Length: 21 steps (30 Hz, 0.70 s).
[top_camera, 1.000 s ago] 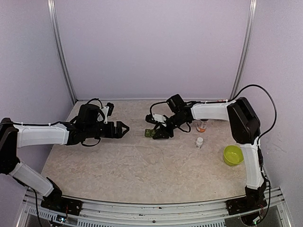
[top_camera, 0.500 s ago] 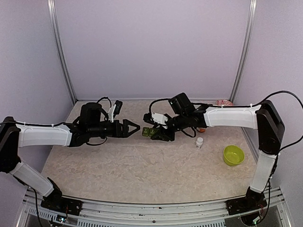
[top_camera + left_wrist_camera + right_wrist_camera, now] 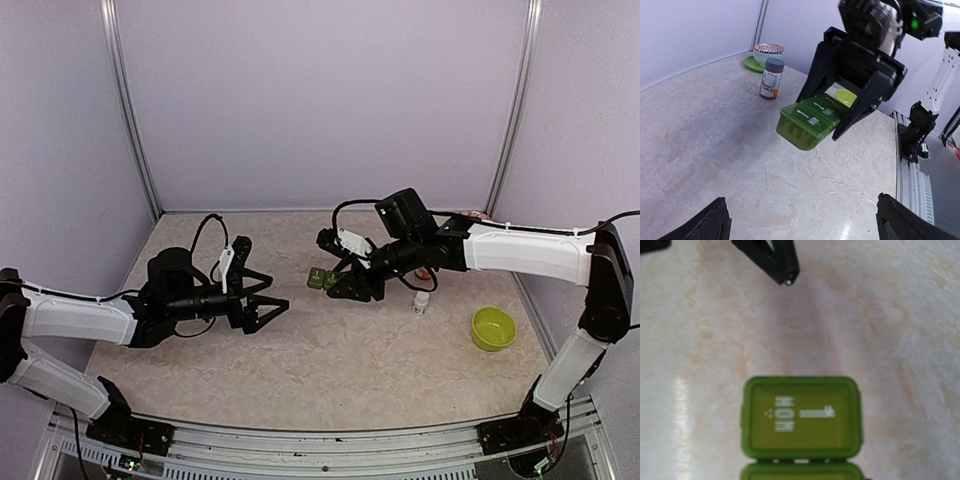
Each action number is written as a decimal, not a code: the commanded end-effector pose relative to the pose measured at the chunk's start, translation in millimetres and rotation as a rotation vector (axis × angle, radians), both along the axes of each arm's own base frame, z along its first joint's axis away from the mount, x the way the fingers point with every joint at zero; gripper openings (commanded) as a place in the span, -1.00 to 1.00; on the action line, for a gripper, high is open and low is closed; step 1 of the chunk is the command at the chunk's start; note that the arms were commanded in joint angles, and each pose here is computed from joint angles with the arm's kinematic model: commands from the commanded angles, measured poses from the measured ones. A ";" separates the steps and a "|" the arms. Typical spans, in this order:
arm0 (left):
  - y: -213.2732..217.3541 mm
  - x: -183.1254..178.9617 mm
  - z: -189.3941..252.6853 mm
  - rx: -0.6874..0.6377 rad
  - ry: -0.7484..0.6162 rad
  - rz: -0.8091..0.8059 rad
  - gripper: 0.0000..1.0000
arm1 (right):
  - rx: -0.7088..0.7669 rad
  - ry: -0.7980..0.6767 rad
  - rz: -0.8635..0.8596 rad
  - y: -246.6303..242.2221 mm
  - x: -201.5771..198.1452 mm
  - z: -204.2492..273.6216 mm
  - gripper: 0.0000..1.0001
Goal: Sort the pills into containers
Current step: Open the lid of the pill container.
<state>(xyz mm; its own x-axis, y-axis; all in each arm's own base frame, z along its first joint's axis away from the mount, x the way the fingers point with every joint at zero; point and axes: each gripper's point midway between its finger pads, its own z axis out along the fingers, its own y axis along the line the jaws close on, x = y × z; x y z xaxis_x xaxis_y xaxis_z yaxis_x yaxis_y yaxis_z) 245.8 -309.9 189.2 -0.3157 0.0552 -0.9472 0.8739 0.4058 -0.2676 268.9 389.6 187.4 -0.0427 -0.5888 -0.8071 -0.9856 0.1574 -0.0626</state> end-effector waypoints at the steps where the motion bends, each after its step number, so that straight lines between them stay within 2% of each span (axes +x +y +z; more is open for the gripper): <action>1: -2.2 -19.3 38.4 -0.065 -0.343 -0.082 0.98 | 0.011 0.102 0.018 -8.3 -23.1 9.8 -0.29; 5: -5.8 -25.9 41.6 -0.047 -0.454 -0.131 0.98 | 0.011 0.147 0.040 -12.9 -35.5 11.8 -0.29; 8: -11.7 -28.0 38.5 -0.027 -0.484 -0.177 0.98 | 0.026 0.177 0.070 -14.2 -47.1 14.8 -0.29; 21: -44.2 -39.3 22.9 0.046 -0.466 -0.352 0.98 | 0.020 0.209 0.191 -3.8 -86.3 5.6 -0.28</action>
